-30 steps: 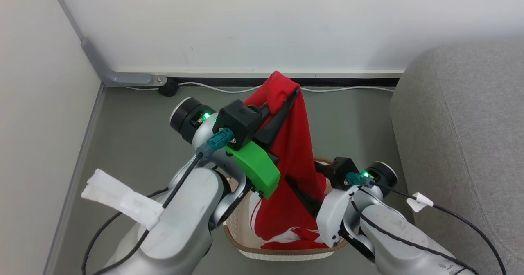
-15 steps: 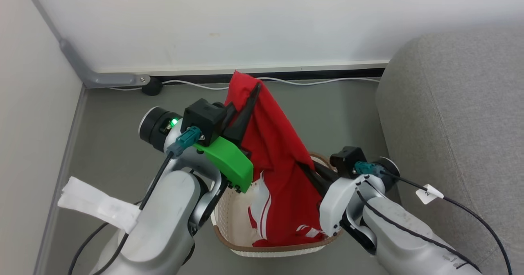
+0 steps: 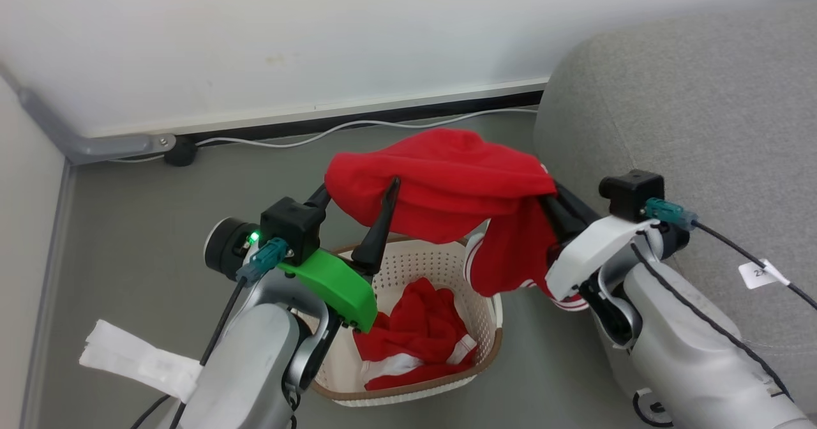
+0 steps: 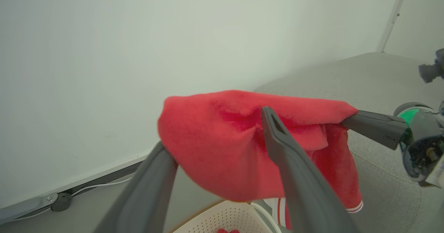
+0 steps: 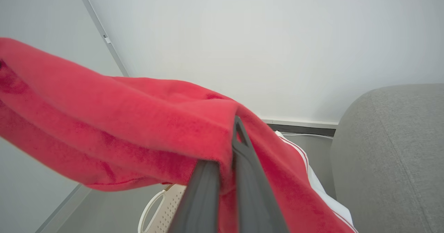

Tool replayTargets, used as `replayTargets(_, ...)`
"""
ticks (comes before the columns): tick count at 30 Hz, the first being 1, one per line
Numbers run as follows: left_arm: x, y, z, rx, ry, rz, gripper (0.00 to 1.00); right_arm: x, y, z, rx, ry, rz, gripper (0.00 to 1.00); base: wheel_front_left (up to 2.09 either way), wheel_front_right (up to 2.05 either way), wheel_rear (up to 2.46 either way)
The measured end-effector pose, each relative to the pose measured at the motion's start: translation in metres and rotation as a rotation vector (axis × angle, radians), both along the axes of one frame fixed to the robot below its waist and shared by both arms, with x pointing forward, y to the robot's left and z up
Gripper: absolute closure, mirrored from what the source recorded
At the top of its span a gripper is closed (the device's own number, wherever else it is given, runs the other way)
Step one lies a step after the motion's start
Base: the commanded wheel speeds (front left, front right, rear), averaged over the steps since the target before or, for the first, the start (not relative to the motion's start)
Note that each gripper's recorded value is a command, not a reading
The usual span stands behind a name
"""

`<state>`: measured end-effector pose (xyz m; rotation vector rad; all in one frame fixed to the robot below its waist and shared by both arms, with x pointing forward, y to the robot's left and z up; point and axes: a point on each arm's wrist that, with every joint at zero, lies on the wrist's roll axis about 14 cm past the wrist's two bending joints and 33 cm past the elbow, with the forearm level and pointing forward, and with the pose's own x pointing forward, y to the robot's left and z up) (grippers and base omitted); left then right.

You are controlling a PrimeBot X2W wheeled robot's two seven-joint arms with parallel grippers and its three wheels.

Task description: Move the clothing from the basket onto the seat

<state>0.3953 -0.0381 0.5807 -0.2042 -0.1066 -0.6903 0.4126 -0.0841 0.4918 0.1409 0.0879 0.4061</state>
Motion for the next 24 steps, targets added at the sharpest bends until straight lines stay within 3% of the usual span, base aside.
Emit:
replayTargets(13,-0.015,-0.026,-0.034,-0.022,0.088,-0.083,0.0,-0.007,-0.124,0.043,-0.053,-0.137,-0.324,1.0,0.0,0.0,0.0)
replayTargets(24,-0.038,-0.068,-0.037,-0.038,0.089,-0.231,0.0,-0.053,-0.175,0.034,-0.097,-0.123,-0.459,1.0,0.0,0.0,0.0)
